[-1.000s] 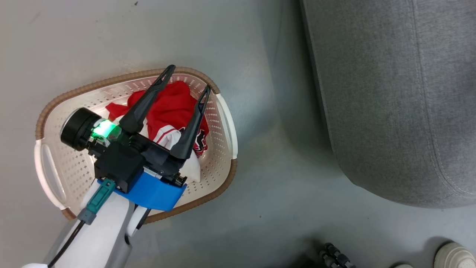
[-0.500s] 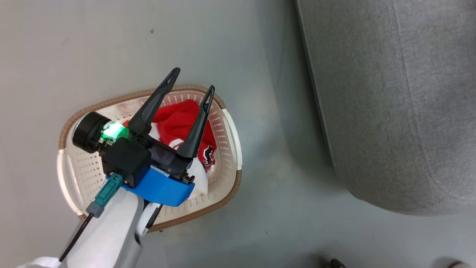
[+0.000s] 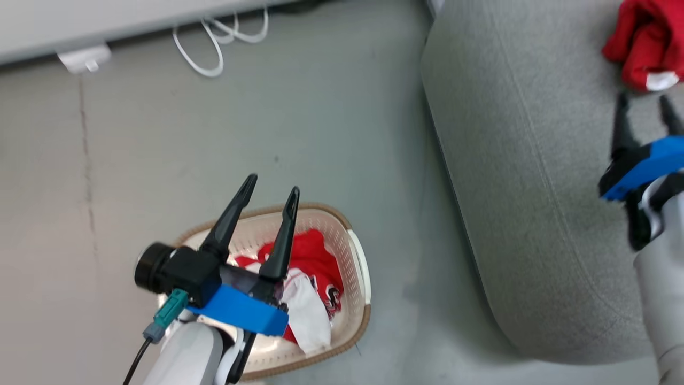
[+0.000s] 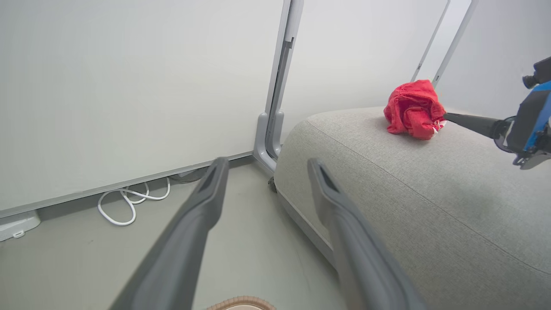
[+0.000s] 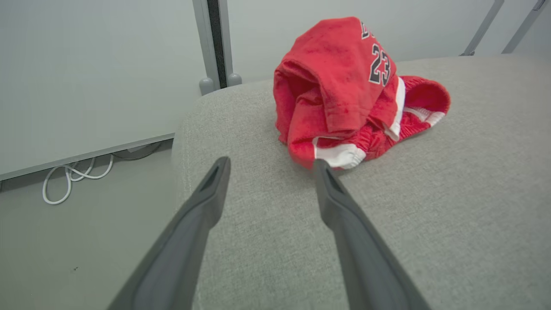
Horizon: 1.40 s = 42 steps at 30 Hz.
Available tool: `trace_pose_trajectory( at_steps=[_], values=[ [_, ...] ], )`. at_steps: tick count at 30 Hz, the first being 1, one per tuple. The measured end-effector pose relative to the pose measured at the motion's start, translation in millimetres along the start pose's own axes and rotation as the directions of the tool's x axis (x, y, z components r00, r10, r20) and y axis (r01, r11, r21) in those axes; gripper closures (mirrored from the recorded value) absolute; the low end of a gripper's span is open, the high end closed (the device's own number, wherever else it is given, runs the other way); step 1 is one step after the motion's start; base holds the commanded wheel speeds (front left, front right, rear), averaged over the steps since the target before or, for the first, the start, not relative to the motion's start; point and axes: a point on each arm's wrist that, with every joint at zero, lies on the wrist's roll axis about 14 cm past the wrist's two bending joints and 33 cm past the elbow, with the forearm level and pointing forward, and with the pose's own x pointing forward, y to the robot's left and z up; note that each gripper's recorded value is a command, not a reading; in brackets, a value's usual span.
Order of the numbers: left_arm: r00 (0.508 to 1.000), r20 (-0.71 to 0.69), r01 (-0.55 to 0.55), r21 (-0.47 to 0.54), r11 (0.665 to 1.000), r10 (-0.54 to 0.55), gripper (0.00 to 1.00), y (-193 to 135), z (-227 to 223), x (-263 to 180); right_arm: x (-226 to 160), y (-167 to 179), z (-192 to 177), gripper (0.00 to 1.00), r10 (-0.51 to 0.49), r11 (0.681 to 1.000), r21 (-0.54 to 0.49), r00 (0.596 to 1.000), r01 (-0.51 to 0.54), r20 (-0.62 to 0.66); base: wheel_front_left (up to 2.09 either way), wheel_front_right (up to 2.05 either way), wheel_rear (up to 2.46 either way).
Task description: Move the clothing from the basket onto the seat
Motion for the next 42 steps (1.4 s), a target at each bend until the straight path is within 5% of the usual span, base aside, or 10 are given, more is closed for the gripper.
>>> trace_pose_trajectory(
  at_steps=[9, 21, 30, 42],
  values=[
    [0.982, 0.042, -0.189, 0.048, 0.981, 0.187, 0.0, 17, 31, -79, -82, 52, 22, 0.0, 0.176, 0.983, 0.03, 0.97, -0.184, 0.167, 0.0, 0.0, 0.0],
    [0.892, 0.117, -0.447, 0.064, 0.892, 0.438, 0.0, 58, 49, -164, -166, 117, 22, 0.0, 0.347, 0.931, 0.014, 0.898, -0.364, 0.27, 0.0, 0.0, 0.0],
    [0.834, 0.146, -0.542, 0.037, 0.84, 0.532, 0.0, 76, 54, -194, -193, 148, 14, 0.0, 0.447, 0.89, -0.019, 0.861, -0.456, 0.243, 0.0, 0.0, 0.0],
    [0.838, 0.122, -0.54, 0.033, 0.841, 0.532, 0.0, 76, 46, -191, -197, 149, 9, 0.0, 0.45, 0.884, 0.022, 0.864, -0.466, 0.225, 0.0, 0.0, 0.0]
  ],
)
